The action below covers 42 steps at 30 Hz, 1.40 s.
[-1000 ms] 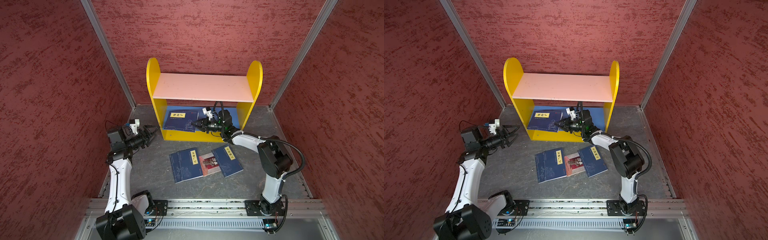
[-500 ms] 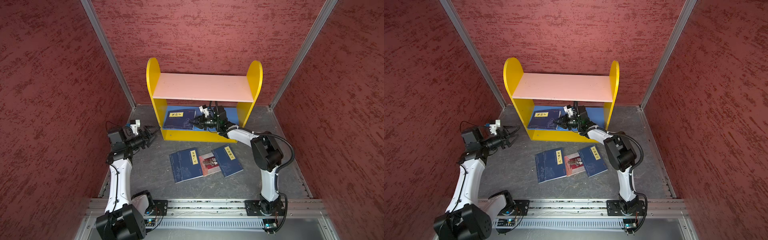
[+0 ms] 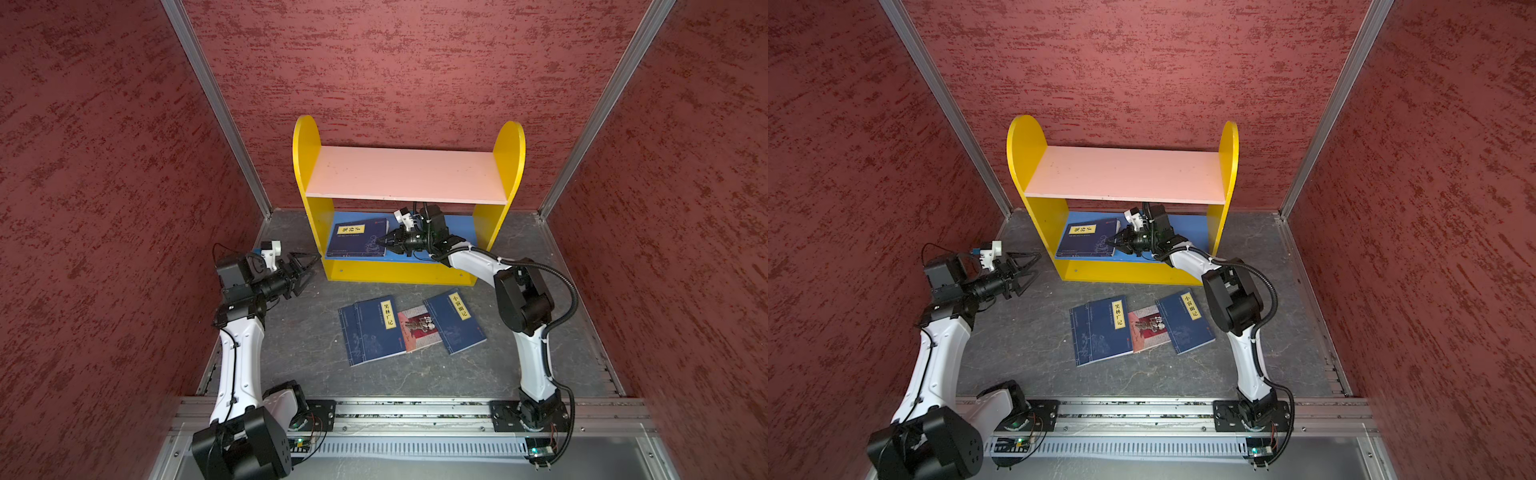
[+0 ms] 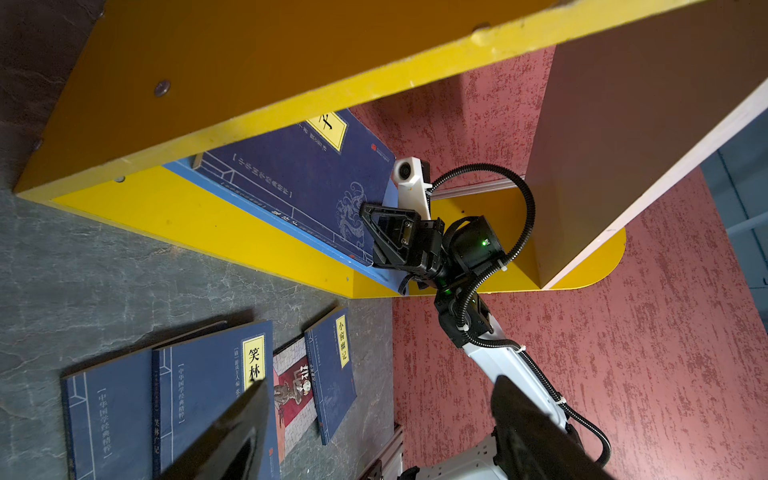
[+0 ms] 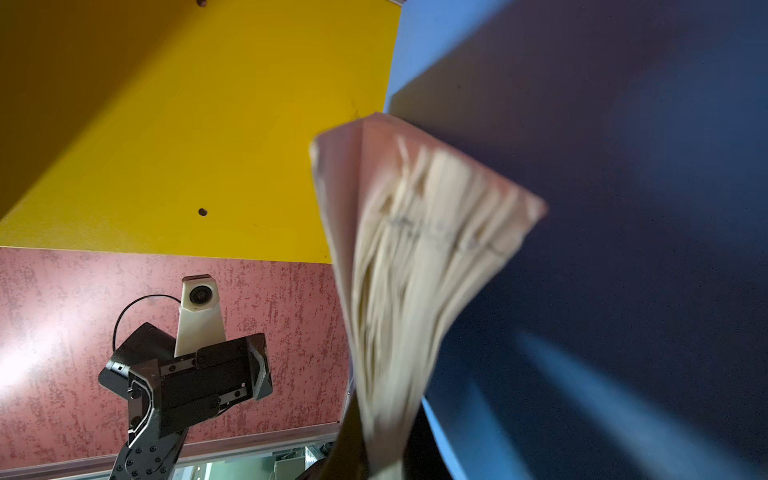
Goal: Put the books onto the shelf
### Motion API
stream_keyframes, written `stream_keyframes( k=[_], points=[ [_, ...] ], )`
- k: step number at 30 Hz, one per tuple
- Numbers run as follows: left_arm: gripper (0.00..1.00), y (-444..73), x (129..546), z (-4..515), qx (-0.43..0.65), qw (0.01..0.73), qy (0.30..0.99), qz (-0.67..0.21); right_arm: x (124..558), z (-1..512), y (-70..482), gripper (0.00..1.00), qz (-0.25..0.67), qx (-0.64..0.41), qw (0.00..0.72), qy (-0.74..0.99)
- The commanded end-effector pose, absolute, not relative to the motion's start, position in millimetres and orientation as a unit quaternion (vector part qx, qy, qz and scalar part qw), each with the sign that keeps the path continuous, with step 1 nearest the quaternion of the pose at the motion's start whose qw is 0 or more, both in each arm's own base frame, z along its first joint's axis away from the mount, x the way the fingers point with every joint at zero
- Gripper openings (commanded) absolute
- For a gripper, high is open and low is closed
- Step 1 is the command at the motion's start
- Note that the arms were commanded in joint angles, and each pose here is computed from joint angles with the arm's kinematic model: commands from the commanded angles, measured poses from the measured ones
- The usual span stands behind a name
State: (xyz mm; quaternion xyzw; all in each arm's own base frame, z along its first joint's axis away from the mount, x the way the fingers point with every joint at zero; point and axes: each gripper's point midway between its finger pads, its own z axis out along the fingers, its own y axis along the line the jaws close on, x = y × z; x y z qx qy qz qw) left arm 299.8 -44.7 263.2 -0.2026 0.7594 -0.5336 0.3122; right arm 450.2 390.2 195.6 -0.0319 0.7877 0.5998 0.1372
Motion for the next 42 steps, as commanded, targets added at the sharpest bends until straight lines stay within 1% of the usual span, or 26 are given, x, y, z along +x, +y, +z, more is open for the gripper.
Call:
stream_keyframes(
  k=[1,2,4,7,10,14,23,26,30,36,42],
  points=[
    [0.84,-45.5,299.4,260.1,-0.197,0.309,0.758,-0.54,458.9,202.6,386.7,0.12,0.596,-0.046,0.152,0.787],
    [0.84,-45.4,299.5,260.0,-0.197,0.309,0.758,-0.54,459.5,201.4,386.8,0.18,0.593,-0.045,0.151,0.79],
    [0.84,-45.6,299.3,259.9,-0.196,0.31,0.758,-0.54,461.9,199.8,385.5,0.24,0.587,-0.042,0.154,0.793],
    [0.84,-45.7,299.2,259.5,-0.195,0.31,0.758,-0.54,466.1,197.6,382.5,0.38,0.578,-0.034,0.159,0.799],
    [0.84,-45.9,298.9,260.1,-0.194,0.31,0.758,-0.54,468.7,196.8,380.2,0.44,0.567,-0.032,0.164,0.807],
    [0.84,-46.4,298.0,261.0,-0.192,0.311,0.758,-0.54,477.3,189.3,370.1,0.53,0.517,-0.015,0.18,0.837],
    [0.84,-47.5,296.1,263.2,-0.191,0.312,0.758,-0.54,491.5,182.1,349.6,0.6,0.433,0.007,0.216,0.875],
    [0.84,-47.2,295.5,264.0,-0.192,0.312,0.757,-0.54,491.8,182.2,346.5,0.61,0.422,0.01,0.217,0.88],
    [0.84,-47.6,294.8,265.1,-0.19,0.313,0.757,-0.541,495.1,184.8,335.9,0.61,0.393,0.02,0.239,0.888],
    [0.85,-47.6,294.8,265.2,-0.189,0.313,0.757,-0.541,499.2,191.5,340.0,0.6,0.402,0.019,0.242,0.883],
    [0.85,-47.6,292.7,263.4,-0.192,0.31,0.758,-0.541,502.1,189.0,350.8,0.55,0.411,0.011,0.232,0.882]
  ],
)
